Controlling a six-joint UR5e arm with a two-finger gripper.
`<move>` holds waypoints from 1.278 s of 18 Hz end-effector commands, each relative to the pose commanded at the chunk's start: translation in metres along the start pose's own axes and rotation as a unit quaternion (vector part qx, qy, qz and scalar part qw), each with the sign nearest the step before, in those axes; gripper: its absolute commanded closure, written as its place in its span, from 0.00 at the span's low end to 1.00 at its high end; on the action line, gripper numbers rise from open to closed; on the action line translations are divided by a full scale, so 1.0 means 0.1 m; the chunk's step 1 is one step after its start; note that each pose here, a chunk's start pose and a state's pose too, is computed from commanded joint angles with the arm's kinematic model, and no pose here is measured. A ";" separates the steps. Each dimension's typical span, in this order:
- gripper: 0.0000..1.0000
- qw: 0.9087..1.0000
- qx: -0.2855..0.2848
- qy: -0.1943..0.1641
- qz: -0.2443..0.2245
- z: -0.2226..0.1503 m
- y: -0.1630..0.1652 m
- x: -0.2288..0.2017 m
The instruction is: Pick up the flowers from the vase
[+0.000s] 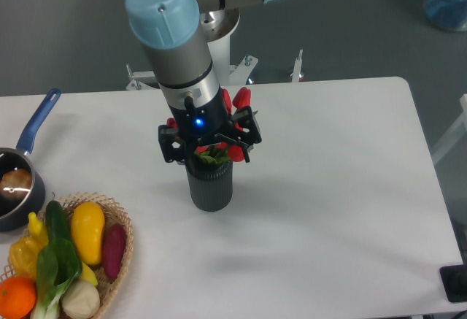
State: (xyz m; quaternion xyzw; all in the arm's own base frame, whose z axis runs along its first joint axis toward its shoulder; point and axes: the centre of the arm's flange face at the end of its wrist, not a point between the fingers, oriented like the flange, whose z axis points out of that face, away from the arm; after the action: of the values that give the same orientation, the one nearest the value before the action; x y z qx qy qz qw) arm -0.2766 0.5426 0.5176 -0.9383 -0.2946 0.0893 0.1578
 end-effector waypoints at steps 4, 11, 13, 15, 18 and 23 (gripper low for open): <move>0.00 0.998 0.040 0.056 0.001 -0.46 0.28 -0.04; 0.00 0.974 0.091 0.165 0.128 -0.57 0.83 -0.51; 0.00 0.958 0.123 0.213 0.149 -0.56 0.89 -0.70; 0.00 0.949 0.134 0.228 0.171 -0.45 0.96 -0.85; 0.00 0.946 0.121 0.232 0.191 -0.29 1.07 -1.06; 0.00 0.932 0.134 0.261 0.212 -0.12 1.26 -1.71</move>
State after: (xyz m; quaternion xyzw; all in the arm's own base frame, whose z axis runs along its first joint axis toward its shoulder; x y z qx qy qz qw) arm -0.3463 0.3426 0.4975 -0.9392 -0.0224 -0.0884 0.3312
